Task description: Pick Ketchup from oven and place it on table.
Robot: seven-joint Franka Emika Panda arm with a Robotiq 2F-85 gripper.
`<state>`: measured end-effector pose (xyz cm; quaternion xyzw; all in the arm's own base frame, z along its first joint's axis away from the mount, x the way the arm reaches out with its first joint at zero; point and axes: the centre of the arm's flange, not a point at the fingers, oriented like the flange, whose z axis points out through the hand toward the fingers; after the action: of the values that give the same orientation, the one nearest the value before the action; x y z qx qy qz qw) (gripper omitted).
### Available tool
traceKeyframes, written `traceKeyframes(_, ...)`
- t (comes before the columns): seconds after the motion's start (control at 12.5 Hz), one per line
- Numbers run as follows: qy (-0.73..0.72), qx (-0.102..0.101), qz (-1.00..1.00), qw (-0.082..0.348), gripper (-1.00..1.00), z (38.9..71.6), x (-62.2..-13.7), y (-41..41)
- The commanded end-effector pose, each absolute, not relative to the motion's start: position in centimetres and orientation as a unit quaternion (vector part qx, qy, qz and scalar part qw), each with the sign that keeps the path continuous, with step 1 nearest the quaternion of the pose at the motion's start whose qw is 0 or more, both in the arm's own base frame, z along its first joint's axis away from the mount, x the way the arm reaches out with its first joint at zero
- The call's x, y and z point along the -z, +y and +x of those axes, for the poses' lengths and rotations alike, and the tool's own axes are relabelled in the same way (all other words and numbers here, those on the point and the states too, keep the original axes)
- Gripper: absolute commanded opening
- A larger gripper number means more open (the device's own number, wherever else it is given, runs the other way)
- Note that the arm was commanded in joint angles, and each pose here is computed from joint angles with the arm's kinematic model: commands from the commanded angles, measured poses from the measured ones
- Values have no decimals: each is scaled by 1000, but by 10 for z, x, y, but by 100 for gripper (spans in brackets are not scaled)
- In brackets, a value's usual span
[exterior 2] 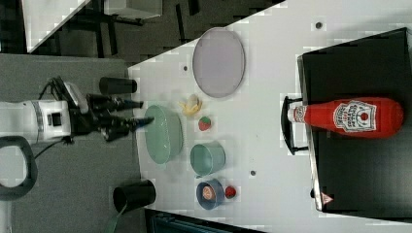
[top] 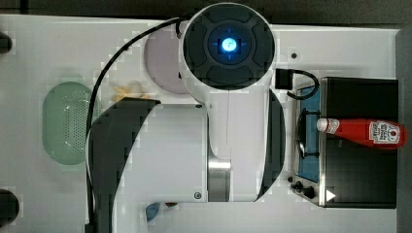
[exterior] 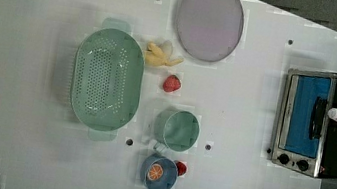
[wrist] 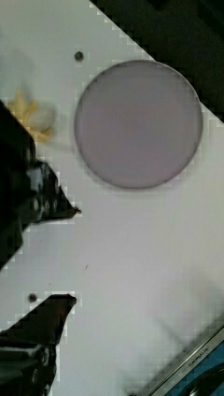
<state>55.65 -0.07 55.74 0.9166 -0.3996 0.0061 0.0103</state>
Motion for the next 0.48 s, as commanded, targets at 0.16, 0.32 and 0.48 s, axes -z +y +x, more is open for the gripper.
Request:
traceKeyframes(0.16,-433,-7,901,-14,82,466,-639,-37)
traceKeyframes(0.32,-436,-7,900,-15,100,466,-638,-41)
traceKeyframes(0.48,-447,-6,895,-17,100,469,-635,-54)
